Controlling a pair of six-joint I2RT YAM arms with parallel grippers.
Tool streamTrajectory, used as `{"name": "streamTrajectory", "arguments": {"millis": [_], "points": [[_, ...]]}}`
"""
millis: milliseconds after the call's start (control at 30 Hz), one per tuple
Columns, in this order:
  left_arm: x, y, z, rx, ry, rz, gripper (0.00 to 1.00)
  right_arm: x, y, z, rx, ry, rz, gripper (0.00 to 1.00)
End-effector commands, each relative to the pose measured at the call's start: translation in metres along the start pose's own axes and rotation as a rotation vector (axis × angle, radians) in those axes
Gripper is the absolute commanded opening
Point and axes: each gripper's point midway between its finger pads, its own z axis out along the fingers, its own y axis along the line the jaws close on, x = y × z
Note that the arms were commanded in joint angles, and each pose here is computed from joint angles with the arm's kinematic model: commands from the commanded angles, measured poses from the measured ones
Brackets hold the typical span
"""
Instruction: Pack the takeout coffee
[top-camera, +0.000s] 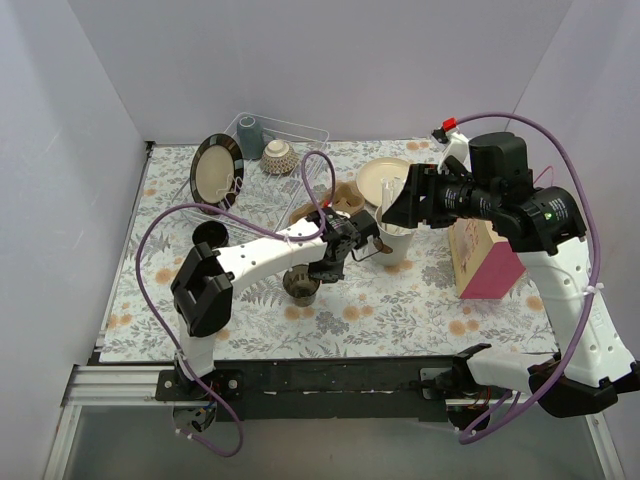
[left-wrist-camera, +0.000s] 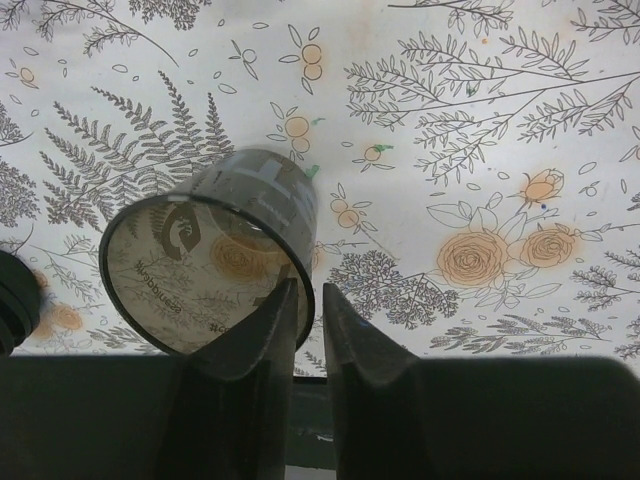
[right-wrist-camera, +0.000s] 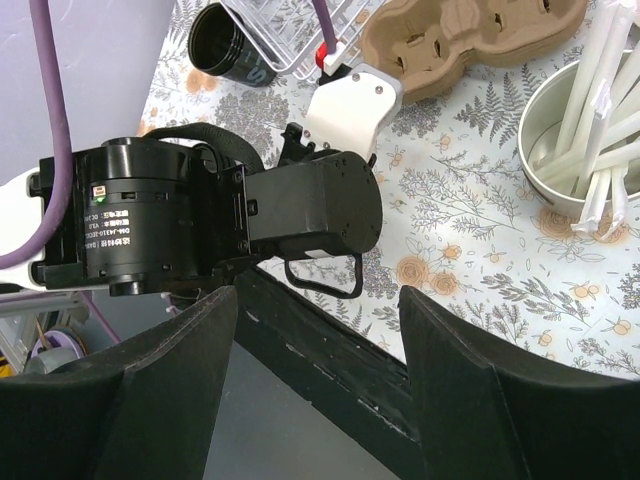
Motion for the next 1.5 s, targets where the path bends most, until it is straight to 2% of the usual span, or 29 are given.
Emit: {"name": "streamTrajectory", "arguments": {"millis": [0,167,333,467,500,533,567,633,667,733,767,800,867,900,1067,1267,1467], "points": [[-0.015,0.001,-0.016,0.008,-0.053,-0.037,0.21,-0.007,0.001,-0.006,0.001,-0.038,-0.028,0.74],[-0.039,-0.002,-0.043,0.043,-0.119,-0.068,0.36,-0.005,0.000,-0.006,-0.001,-0.042,-0.028,0.74],[-0.058,0.007,-0.063,0.019,-0.171,-0.171,0.41,-0.004,0.001,-0.006,-0.010,-0.046,-0.030,0.74],[-0.059,0.032,-0.065,0.042,-0.121,-0.369,0.40,0.000,0.001,-0.005,-0.018,-0.040,-0.026,0.74],[-0.066,0.051,-0.060,0.028,-0.108,-0.474,0.38,0.000,0.001,-0.005,-0.019,-0.039,-0.024,0.74],[-0.068,0.067,-0.071,0.045,-0.125,-0.534,0.37,0.001,0.001,-0.005,-0.021,-0.037,-0.025,0.74],[-0.066,0.091,-0.061,-0.002,-0.116,-0.596,0.37,0.002,0.002,-0.004,-0.026,-0.029,-0.023,0.74],[-0.067,0.120,-0.077,-0.002,-0.175,-0.707,0.37,0.002,0.002,-0.006,-0.027,-0.034,-0.024,0.74],[-0.064,0.143,-0.072,-0.051,-0.182,-0.761,0.37,0.003,0.002,-0.006,-0.028,-0.033,-0.025,0.74],[-0.055,0.165,-0.072,-0.068,-0.187,-0.845,0.37,0.005,0.001,-0.005,-0.023,-0.025,-0.027,0.74],[-0.050,0.188,-0.079,-0.065,-0.203,-0.930,0.38,0.006,0.000,-0.006,-0.022,-0.021,-0.032,0.74],[-0.028,0.197,-0.063,-0.106,-0.143,-0.956,0.38,0.006,0.000,-0.007,-0.021,-0.023,-0.038,0.74],[-0.009,0.222,-0.059,-0.132,-0.137,-1.061,0.38,0.007,-0.002,-0.008,-0.013,-0.017,-0.045,0.74],[0.006,0.230,-0.048,-0.174,-0.111,-1.072,0.38,0.008,-0.002,-0.008,-0.011,-0.015,-0.051,0.74],[0.030,0.256,-0.031,-0.263,-0.108,-1.122,0.38,0.008,-0.004,-0.010,-0.001,-0.015,-0.070,0.75],[0.055,0.247,0.009,-0.299,-0.004,-1.120,0.38,0.009,-0.005,-0.011,0.000,-0.014,-0.080,0.75],[0.064,0.241,0.034,-0.280,0.023,-1.122,0.39,0.010,-0.008,-0.013,0.016,-0.013,-0.084,0.75]]}}
